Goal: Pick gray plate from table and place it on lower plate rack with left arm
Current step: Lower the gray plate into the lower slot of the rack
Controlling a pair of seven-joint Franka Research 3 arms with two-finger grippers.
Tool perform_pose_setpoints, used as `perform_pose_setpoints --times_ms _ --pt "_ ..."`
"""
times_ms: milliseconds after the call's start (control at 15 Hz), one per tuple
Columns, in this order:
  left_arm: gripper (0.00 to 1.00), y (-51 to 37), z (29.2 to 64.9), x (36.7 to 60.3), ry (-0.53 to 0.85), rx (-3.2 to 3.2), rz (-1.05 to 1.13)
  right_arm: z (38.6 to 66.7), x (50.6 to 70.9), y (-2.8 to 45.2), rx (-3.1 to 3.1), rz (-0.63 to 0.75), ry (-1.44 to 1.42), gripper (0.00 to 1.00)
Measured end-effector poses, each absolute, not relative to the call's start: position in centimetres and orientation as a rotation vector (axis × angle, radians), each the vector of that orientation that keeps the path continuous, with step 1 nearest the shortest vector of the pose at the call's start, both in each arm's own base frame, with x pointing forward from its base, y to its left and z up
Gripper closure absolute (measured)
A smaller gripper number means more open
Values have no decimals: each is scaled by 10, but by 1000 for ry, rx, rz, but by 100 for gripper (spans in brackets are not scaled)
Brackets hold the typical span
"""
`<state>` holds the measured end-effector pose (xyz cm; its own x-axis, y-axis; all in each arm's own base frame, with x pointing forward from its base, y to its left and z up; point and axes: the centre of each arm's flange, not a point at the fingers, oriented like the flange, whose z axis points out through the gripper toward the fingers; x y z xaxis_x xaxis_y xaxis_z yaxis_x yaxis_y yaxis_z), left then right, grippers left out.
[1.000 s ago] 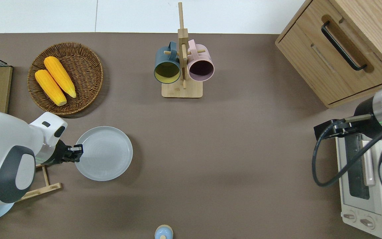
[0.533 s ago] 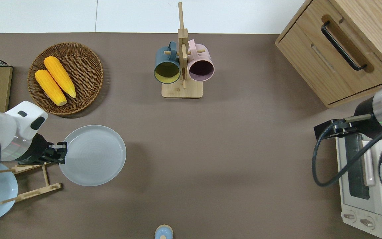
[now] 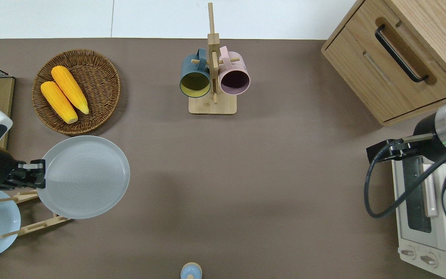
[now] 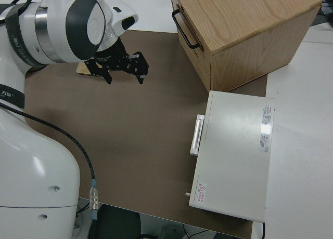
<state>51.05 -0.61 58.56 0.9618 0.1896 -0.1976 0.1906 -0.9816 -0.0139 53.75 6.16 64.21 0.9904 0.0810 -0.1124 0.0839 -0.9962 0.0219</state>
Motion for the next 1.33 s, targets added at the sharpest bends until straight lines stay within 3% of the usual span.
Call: perform_pose_setpoints --times_ms 1333 --pt "96 48 573 503 343 3735 -546 642 537 62 3108 -174 129 1"
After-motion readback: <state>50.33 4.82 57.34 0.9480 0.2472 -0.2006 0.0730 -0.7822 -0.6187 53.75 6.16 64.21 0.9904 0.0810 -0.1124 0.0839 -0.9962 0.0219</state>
